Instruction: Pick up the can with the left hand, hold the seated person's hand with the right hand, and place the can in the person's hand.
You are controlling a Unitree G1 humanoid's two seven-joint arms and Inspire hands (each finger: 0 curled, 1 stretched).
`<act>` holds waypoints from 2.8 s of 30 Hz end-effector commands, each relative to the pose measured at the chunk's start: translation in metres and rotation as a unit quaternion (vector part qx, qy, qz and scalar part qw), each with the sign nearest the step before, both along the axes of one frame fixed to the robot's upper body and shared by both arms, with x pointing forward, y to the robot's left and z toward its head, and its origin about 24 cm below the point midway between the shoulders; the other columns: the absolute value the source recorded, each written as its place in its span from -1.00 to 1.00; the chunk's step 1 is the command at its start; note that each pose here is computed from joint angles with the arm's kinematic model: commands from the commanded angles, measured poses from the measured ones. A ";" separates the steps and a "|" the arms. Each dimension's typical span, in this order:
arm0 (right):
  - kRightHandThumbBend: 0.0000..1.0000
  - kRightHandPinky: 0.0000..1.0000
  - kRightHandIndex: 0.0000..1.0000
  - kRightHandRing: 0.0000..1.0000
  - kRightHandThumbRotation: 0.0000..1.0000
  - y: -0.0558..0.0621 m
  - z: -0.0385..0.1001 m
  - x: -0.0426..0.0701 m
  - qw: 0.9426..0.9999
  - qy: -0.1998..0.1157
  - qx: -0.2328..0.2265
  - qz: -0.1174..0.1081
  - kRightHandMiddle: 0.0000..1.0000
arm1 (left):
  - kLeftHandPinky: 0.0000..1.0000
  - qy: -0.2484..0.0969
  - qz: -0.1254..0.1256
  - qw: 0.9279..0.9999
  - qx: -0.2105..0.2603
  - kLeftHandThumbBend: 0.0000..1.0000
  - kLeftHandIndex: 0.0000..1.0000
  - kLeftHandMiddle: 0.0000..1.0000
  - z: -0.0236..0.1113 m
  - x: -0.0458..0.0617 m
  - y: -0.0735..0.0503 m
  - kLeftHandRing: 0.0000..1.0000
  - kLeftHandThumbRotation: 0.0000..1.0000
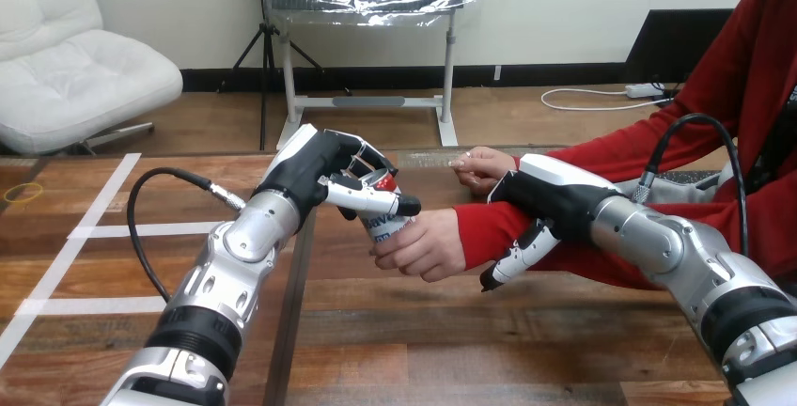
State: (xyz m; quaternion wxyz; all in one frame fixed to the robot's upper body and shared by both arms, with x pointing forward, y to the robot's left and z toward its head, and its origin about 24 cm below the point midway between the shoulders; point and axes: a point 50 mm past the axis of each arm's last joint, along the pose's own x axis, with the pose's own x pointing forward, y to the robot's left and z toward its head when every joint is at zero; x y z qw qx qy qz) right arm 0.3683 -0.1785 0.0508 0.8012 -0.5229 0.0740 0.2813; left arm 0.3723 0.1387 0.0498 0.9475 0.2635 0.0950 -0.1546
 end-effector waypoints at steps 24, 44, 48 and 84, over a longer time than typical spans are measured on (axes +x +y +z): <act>0.64 -0.56 -0.38 -0.49 -0.71 0.059 0.104 0.038 0.984 -0.156 0.040 0.072 -0.39 | -0.28 -0.125 -0.034 0.991 -0.029 0.52 -0.11 -0.12 0.074 0.028 -0.043 -0.17 -1.00; 0.64 -0.53 -0.36 -0.46 -0.72 0.054 0.101 0.037 0.985 -0.154 0.052 0.065 -0.37 | -0.25 -0.131 -0.041 0.990 -0.036 0.52 -0.11 -0.10 0.075 0.026 -0.049 -0.15 -1.00; 0.64 -0.53 -0.36 -0.46 -0.73 0.052 0.100 0.036 0.985 -0.154 0.052 0.062 -0.37 | -0.25 -0.131 -0.040 0.990 -0.035 0.51 -0.11 -0.10 0.075 0.026 -0.048 -0.15 -1.00; 0.61 -0.55 -0.39 -0.48 -0.73 0.038 0.095 0.034 0.985 -0.153 0.061 0.046 -0.39 | 0.42 -0.132 -0.024 0.988 -0.081 0.84 0.62 0.67 0.073 0.022 -0.032 0.61 0.20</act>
